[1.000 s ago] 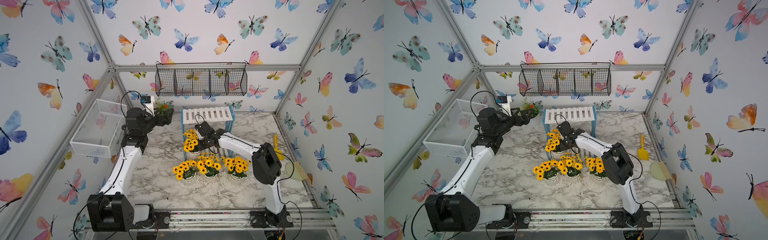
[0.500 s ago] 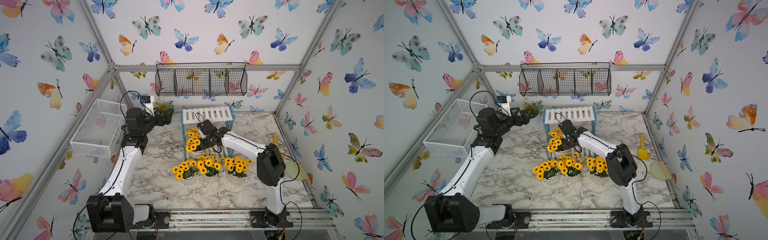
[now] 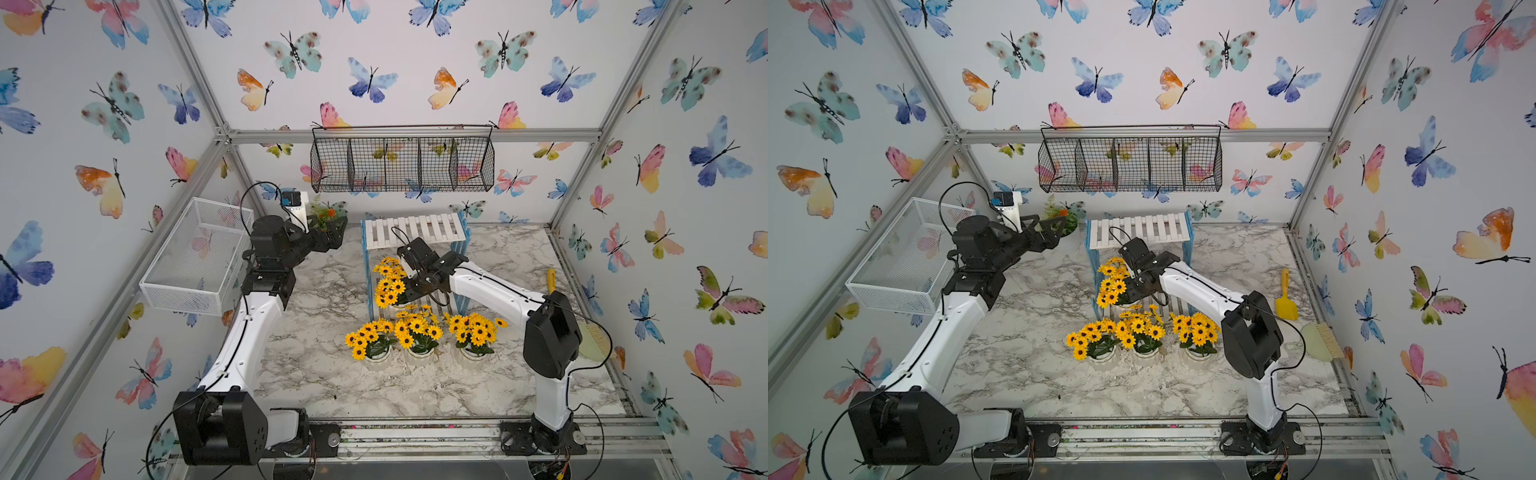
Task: Take the sunflower pots off the shelves
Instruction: Pick up the sunflower pot from the shelf, then place the sunflower pot at the center of the board.
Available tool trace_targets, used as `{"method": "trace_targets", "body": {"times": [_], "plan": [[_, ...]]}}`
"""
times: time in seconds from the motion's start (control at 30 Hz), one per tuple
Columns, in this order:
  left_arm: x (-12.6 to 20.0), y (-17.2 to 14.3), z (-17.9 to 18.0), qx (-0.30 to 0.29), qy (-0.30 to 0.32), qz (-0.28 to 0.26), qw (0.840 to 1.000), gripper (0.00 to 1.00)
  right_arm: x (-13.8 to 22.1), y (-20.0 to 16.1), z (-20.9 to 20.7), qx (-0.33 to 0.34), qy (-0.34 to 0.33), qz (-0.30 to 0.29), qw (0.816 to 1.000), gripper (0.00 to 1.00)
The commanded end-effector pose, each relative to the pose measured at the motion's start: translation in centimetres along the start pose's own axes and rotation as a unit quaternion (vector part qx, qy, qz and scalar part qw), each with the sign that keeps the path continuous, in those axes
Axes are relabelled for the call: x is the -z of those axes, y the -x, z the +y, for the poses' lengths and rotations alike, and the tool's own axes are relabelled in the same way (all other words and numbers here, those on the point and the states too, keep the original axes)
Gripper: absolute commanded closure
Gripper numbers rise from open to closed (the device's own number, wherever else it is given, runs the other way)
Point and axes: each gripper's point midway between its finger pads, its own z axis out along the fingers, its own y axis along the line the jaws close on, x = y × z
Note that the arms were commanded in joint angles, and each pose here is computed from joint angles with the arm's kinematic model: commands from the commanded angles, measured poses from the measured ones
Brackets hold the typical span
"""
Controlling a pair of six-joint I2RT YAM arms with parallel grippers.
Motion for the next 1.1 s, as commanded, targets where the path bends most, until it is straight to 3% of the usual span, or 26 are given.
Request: {"method": "trace_targets", "body": {"times": [0.0, 0.53, 1.07], "plan": [[0.8, 1.1, -0.7, -0.008, -0.012, -0.018, 1.0, 0.02, 4.0, 3.3, 0.5, 0.001, 0.013, -0.077, 0.997, 0.98], [0.8, 1.0, -1.6, -0.004, -0.039, -0.018, 0.999, 0.02, 2.5, -0.1, 0.5, -0.005, 0.028, -0.053, 0.998, 0.98], [0.7, 0.8, -1.4, -0.005, -0.037, -0.016, 0.999, 0.02, 6.3, -1.0, -0.2, -0.008, 0.027, -0.086, 0.996, 0.98]]}}
